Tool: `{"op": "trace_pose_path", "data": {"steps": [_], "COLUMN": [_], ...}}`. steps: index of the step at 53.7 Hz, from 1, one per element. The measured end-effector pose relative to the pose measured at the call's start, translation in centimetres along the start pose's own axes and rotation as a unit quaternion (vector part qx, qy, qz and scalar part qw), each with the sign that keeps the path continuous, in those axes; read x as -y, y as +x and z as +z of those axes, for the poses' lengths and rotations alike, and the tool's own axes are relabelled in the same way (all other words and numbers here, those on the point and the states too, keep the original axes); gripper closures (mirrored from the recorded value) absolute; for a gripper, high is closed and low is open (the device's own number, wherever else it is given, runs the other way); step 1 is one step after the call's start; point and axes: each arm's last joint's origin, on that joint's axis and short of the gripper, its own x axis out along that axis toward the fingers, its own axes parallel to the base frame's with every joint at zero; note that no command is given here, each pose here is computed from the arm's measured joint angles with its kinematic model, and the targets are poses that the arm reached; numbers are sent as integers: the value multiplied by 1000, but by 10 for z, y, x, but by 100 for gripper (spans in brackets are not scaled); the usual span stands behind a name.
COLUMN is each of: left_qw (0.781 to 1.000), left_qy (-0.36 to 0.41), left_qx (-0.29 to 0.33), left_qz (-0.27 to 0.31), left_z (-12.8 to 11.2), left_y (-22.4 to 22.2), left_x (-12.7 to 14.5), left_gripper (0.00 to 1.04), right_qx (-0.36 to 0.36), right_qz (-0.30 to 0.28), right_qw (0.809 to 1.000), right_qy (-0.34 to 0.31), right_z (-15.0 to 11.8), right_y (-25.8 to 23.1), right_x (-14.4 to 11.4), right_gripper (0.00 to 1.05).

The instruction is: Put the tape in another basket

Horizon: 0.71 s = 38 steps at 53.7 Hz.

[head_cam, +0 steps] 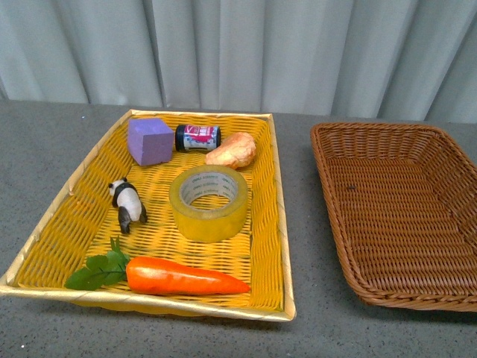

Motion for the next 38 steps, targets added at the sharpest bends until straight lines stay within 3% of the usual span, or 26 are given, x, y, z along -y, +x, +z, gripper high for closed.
{"op": "trace_pose_path", "data": {"steps": [38], "left_qw": [1000], "left_qy": [0], "left_qx": [0], "left_qz": [0], "left_z": [0], "left_y": [0], "left_x": [0], "left_gripper": [6], "right_qx": [0], "right_qz": [0], "right_qw": [1000], "right_qy": [0], "right_z": [0], "right_y": [0], "right_x": [0], "right_gripper": [9]}}
